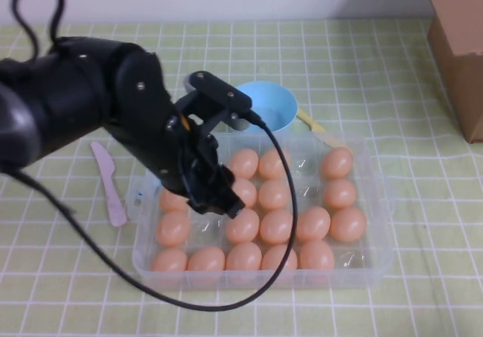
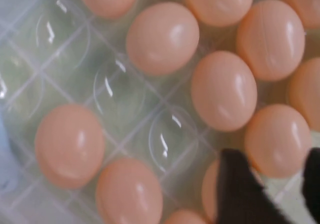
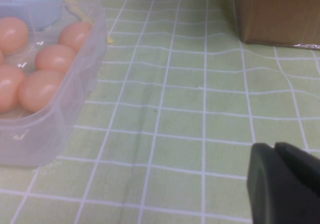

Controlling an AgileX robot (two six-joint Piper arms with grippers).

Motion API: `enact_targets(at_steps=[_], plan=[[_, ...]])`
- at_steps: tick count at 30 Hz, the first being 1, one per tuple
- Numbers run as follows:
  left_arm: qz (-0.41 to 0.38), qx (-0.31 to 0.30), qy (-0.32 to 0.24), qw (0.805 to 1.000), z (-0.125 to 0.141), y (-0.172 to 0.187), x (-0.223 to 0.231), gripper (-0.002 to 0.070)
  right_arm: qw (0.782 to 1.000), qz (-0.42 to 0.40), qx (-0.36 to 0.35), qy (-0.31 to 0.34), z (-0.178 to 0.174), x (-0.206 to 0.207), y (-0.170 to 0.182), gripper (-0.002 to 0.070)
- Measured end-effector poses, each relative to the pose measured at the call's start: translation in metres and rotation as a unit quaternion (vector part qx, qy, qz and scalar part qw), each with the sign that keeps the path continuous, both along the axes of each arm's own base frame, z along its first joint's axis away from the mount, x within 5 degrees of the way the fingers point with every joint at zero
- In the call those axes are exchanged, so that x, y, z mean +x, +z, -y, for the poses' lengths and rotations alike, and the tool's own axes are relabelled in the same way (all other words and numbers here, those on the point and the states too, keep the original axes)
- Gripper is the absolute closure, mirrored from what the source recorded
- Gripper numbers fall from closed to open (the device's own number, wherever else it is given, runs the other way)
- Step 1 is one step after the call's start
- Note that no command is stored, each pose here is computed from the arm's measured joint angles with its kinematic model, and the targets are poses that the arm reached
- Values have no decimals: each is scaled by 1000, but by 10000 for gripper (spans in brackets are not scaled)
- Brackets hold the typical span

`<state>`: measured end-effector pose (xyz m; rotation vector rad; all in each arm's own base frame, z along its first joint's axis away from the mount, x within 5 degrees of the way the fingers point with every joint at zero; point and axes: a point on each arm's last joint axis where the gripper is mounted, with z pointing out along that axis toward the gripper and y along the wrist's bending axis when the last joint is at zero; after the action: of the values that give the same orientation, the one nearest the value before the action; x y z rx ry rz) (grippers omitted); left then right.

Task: Take an egg out of the egg box
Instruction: Pick up the egg from the plastic box

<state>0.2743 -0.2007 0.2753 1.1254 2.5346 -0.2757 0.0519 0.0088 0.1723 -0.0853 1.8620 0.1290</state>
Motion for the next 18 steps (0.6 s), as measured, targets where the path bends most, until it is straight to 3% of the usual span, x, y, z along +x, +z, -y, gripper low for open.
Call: enact_targets(at_steps=[3, 5, 9, 18], plan=[[-11, 6, -3, 1000, 9, -10, 8, 272, 1000, 0, 0, 0, 0, 0, 0, 694], [-23, 12, -3, 1000, 13, -21, 13, 203, 1000, 0, 0, 0, 0, 0, 0, 694], [-48, 23, 6, 999, 18, -41, 19, 162, 1000, 0, 0, 0, 0, 0, 0, 694], [-42, 13, 21, 999, 31, -71, 32, 153, 1000, 0, 0, 0, 0, 0, 0, 694]])
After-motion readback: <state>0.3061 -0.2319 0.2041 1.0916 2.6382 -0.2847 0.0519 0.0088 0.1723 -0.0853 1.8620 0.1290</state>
